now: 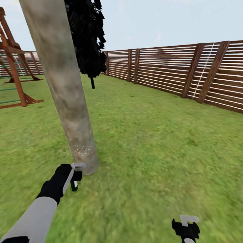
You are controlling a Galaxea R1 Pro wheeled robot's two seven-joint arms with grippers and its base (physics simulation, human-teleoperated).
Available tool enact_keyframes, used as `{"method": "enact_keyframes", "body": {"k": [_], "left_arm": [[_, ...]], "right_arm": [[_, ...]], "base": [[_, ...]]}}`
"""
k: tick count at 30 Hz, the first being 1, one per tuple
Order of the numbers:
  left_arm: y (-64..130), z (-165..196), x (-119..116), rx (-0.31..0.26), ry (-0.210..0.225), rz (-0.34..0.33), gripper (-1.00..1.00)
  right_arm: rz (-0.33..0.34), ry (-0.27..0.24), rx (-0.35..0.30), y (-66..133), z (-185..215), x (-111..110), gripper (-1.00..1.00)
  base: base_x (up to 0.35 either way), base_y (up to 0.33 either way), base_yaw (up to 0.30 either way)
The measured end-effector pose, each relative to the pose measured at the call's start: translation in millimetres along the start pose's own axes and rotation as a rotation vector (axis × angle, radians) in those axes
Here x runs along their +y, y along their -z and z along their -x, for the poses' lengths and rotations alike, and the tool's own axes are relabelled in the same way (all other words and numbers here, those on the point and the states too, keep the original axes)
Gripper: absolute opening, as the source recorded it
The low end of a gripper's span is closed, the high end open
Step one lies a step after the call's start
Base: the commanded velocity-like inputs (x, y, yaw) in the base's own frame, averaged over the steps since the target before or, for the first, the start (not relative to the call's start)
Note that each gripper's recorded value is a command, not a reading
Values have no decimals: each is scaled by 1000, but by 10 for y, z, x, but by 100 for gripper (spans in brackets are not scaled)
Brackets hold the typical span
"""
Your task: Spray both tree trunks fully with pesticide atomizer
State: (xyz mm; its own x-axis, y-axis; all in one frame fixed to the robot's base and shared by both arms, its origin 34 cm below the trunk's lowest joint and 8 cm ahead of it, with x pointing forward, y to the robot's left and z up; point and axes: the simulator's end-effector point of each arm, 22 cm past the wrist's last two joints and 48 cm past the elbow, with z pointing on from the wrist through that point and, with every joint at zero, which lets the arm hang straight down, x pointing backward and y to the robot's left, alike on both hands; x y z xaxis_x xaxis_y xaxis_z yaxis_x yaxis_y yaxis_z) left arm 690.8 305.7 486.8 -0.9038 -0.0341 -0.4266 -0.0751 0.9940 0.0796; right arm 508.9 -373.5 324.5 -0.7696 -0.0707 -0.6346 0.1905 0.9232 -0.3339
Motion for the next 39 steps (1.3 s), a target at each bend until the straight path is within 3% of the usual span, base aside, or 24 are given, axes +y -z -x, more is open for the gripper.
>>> {"method": "enact_keyframes", "body": {"k": [3, 8, 15, 21, 39], "left_arm": [[159, 215, -150, -26, 0, -19, -100], [349, 442, -144, -62, 1, -14, -100], [339, 410, -138, -58, 0, -12, -100], [338, 404, -149, -56, 0, -14, -100], [317, 354, 17, -39, 13, 16, -100]], "right_arm": [[1, 1, -1, 0, 1, 2, 100], [1, 2, -1, -2, 1, -8, 100], [2, 2, -1, 1, 2, 2, 100], [2, 2, -1, 0, 2, 5, 100], [4, 2, -1, 2, 2, 18, 100]], "base": [[169, -240, 32], [249, -181, 3], [310, -91, 7], [232, -185, 242], [33, -275, 277]]}}
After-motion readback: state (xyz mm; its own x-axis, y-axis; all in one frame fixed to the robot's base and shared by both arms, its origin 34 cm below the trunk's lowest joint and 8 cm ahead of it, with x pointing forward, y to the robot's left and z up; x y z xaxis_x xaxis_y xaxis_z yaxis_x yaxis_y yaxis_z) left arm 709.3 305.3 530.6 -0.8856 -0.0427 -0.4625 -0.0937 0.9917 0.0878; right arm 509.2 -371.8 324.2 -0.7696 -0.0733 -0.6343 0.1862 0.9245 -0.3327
